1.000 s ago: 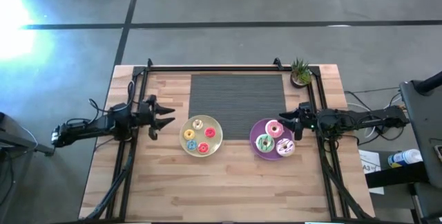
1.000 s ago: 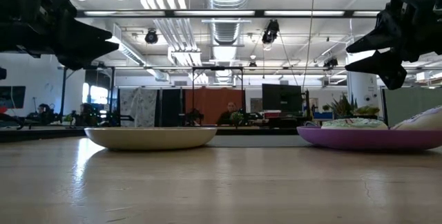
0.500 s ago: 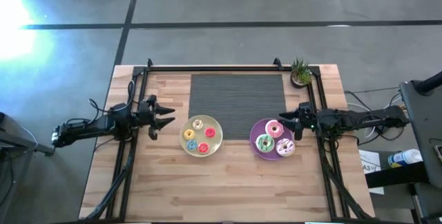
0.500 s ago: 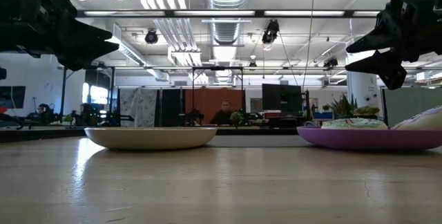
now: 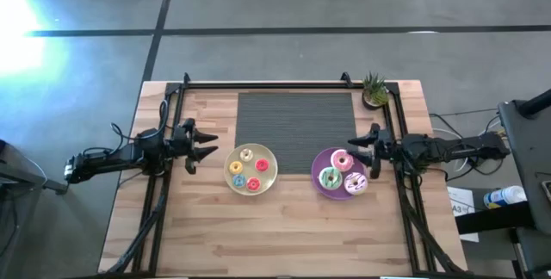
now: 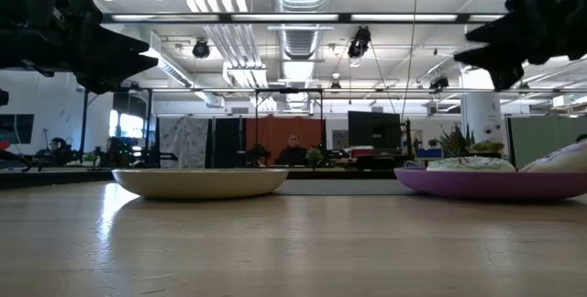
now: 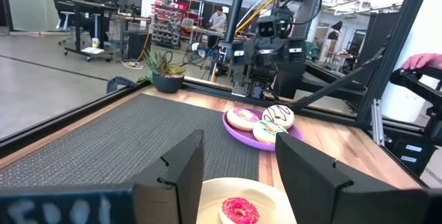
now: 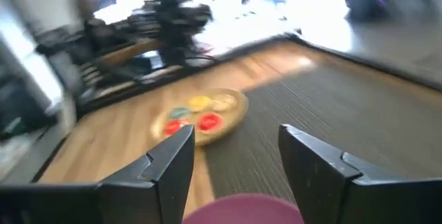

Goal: Pick & Place donuts
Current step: Return to Home Position

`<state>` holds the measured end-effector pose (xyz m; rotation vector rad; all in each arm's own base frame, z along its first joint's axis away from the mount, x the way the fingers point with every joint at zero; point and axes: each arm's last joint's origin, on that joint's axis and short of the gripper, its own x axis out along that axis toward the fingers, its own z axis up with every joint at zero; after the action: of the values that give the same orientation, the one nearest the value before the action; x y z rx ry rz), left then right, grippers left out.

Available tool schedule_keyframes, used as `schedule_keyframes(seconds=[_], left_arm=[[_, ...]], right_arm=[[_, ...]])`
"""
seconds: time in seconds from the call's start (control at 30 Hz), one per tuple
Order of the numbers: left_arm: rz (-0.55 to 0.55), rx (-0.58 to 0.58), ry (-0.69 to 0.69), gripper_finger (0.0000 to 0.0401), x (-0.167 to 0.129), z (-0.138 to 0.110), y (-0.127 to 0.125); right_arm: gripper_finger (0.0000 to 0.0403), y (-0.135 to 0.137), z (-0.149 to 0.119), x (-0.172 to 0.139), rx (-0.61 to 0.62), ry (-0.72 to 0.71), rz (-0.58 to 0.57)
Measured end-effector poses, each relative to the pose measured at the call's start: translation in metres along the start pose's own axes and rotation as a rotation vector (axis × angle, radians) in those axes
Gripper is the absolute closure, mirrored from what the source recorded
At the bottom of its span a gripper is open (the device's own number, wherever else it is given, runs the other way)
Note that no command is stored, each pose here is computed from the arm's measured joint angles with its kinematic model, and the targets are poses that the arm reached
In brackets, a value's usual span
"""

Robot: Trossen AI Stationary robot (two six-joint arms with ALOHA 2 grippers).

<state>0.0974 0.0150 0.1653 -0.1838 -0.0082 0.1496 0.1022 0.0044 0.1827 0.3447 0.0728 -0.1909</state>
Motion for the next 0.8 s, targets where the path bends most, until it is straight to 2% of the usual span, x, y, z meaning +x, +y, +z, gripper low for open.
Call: schedule_keyframes(seconds=[0.1,0.2,0.3,0.53,0.8], left_arm=[[0.0,0.0,0.0,0.0248,0.0,0.0,0.0],[0.001,0.0,0.0,0.0248,0.0,0.0,0.0],[0.002,0.0,-0.001,0.0248,0.0,0.0,0.0],[0.005,0.0,0.003,0.0248,0.001,0.0,0.0],[0.002,0.0,0.002,0.0248,0.001,0.0,0.0]], right_arm=[[0.0202,0.001,0.002,-0.002,-0.155,-0.023,0.138],[0.0202,-0.004,-0.004,-0.004,-0.226,-0.044,0.215],[0.0202,-0.01,-0.013,-0.003,-0.226,-0.077,0.218],[0.0202,-0.006,-0.014,-0.003,-0.331,-0.08,0.257],[0.0202,-0.006,-0.015,-0.002,-0.373,-0.07,0.252]])
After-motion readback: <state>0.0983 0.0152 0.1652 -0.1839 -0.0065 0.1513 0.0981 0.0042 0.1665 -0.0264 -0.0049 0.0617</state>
